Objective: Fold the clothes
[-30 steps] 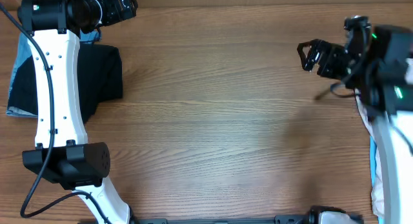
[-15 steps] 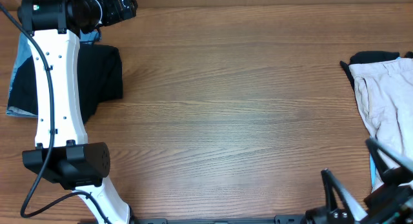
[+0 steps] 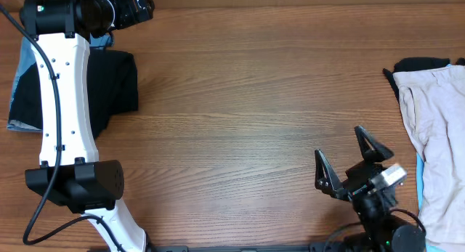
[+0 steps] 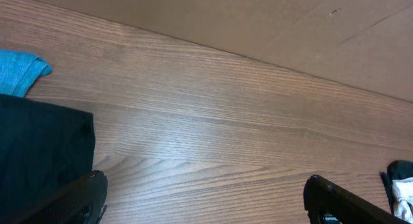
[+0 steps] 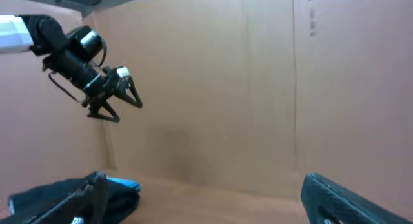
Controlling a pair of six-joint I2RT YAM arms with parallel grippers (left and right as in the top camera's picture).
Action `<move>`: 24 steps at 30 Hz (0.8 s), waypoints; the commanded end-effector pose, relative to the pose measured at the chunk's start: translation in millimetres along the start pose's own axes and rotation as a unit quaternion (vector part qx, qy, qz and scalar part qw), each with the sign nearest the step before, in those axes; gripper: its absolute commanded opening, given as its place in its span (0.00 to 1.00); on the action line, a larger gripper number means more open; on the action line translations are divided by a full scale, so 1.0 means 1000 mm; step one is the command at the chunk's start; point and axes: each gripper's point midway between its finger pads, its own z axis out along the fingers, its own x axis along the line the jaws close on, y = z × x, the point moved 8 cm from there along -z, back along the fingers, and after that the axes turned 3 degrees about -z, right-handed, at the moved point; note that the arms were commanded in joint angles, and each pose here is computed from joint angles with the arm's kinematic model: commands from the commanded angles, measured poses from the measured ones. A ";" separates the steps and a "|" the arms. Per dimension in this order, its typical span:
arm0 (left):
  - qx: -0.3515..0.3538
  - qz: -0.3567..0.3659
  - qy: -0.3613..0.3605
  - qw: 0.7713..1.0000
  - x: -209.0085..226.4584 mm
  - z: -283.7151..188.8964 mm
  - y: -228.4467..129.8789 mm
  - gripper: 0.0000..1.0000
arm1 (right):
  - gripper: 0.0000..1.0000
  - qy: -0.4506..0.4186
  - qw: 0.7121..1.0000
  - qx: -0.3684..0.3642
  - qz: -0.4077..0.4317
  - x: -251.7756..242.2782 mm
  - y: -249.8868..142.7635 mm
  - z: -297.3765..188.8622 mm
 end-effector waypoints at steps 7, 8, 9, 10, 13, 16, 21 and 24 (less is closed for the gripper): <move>-0.003 -0.003 0.000 1.000 -0.001 -0.003 0.000 1.00 | 1.00 -0.052 0.998 0.035 0.011 -0.015 -0.050 -0.004; -0.003 -0.003 0.000 1.000 -0.001 -0.003 0.000 1.00 | 1.00 -0.055 0.997 0.043 0.012 -0.015 -0.053 -0.004; -0.003 -0.003 0.000 1.000 -0.001 -0.003 0.000 1.00 | 1.00 -0.064 0.996 0.053 0.014 -0.017 -0.056 -0.005; -0.003 -0.003 0.000 1.000 -0.001 -0.003 0.000 1.00 | 1.00 -0.072 0.995 0.062 0.015 -0.019 -0.059 -0.006; -0.003 -0.003 0.000 1.000 -0.001 -0.003 0.000 1.00 | 1.00 -0.092 0.989 0.109 0.022 -0.023 -0.075 -0.009; -0.003 -0.003 0.000 1.000 -0.001 -0.003 0.000 1.00 | 1.00 -0.096 0.985 0.139 0.027 -0.024 -0.085 -0.012; -0.003 -0.003 0.000 1.000 -0.001 -0.003 0.000 1.00 | 1.00 -0.101 0.979 0.174 0.032 -0.024 -0.096 -0.016; -0.003 -0.003 0.000 1.000 -0.001 -0.003 0.000 1.00 | 1.00 -0.101 0.979 0.175 0.033 -0.024 -0.097 -0.016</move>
